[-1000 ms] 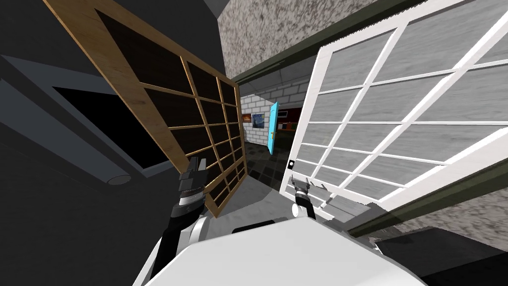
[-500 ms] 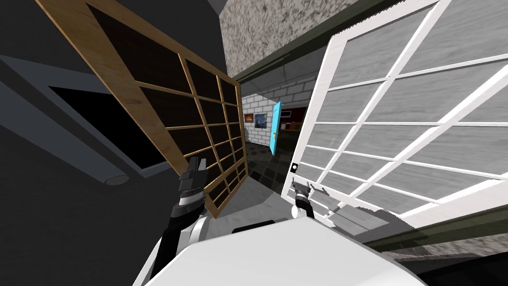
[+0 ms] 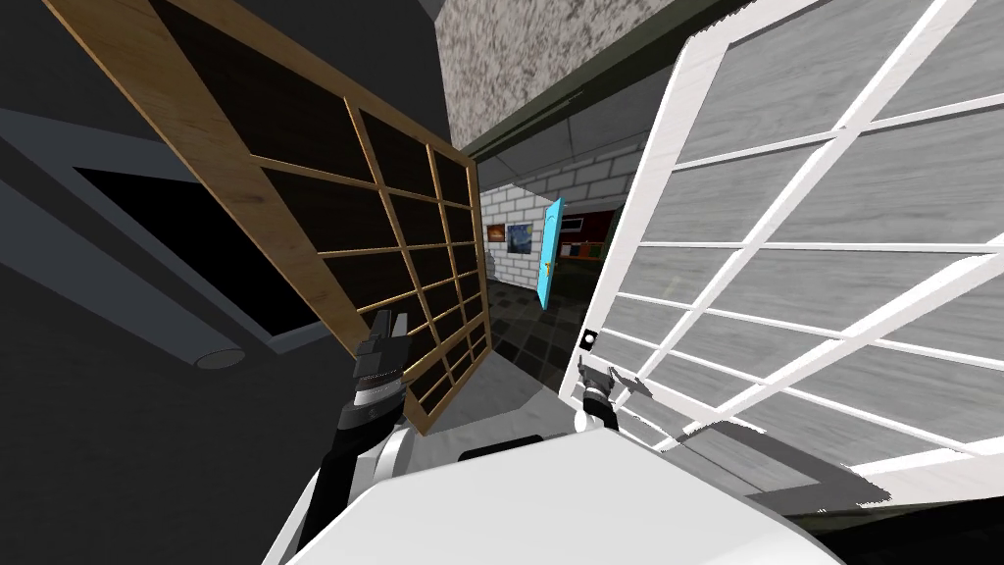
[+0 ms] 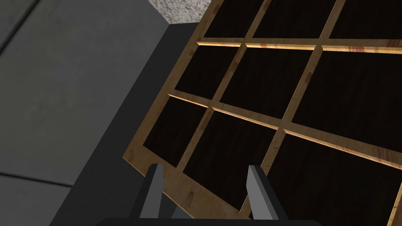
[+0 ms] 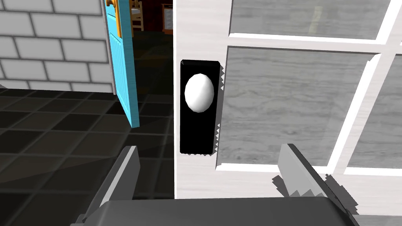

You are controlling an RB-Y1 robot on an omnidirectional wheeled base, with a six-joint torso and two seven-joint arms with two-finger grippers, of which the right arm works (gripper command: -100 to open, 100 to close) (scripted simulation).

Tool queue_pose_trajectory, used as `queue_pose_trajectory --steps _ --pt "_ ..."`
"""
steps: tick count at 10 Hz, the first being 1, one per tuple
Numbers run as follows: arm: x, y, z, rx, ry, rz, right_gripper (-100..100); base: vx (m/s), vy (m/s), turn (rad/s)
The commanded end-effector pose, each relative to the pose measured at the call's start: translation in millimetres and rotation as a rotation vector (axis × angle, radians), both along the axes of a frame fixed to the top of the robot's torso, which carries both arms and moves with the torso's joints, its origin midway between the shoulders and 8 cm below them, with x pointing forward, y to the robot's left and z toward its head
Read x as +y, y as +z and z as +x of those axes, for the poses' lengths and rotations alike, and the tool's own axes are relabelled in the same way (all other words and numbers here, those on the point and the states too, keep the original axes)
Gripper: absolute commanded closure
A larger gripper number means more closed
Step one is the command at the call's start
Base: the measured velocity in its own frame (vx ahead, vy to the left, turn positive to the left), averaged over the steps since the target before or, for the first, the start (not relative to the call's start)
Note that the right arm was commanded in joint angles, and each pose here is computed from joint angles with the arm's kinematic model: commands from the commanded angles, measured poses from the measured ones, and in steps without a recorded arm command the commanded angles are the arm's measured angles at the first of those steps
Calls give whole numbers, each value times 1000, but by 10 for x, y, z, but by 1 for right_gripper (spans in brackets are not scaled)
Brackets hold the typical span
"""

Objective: Pull the door open

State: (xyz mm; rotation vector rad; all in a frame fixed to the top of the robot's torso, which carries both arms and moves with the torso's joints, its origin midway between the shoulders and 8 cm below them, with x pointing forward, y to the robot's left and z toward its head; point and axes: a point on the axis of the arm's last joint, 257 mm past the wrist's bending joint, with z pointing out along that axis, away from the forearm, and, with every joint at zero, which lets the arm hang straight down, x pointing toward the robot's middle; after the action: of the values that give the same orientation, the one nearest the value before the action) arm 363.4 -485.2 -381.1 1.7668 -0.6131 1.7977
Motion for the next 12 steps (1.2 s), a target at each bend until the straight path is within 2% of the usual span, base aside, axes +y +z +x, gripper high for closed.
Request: queue_pose_trajectory --steps 1,3,4,5,12 --pt "1 -80 -35 -3 -12 29 -100 71 -54 56" --pt "3 -154 -73 -6 -24 57 -100 59 -46 39" --pt "4 -122 -64 -5 -20 47 -100 23 -21 10" --pt "-99 -142 -152 -7 -19 49 -100 96 -11 -23" --pt "-490 -186 -507 -7 -9 48 -100 155 -1 -18"
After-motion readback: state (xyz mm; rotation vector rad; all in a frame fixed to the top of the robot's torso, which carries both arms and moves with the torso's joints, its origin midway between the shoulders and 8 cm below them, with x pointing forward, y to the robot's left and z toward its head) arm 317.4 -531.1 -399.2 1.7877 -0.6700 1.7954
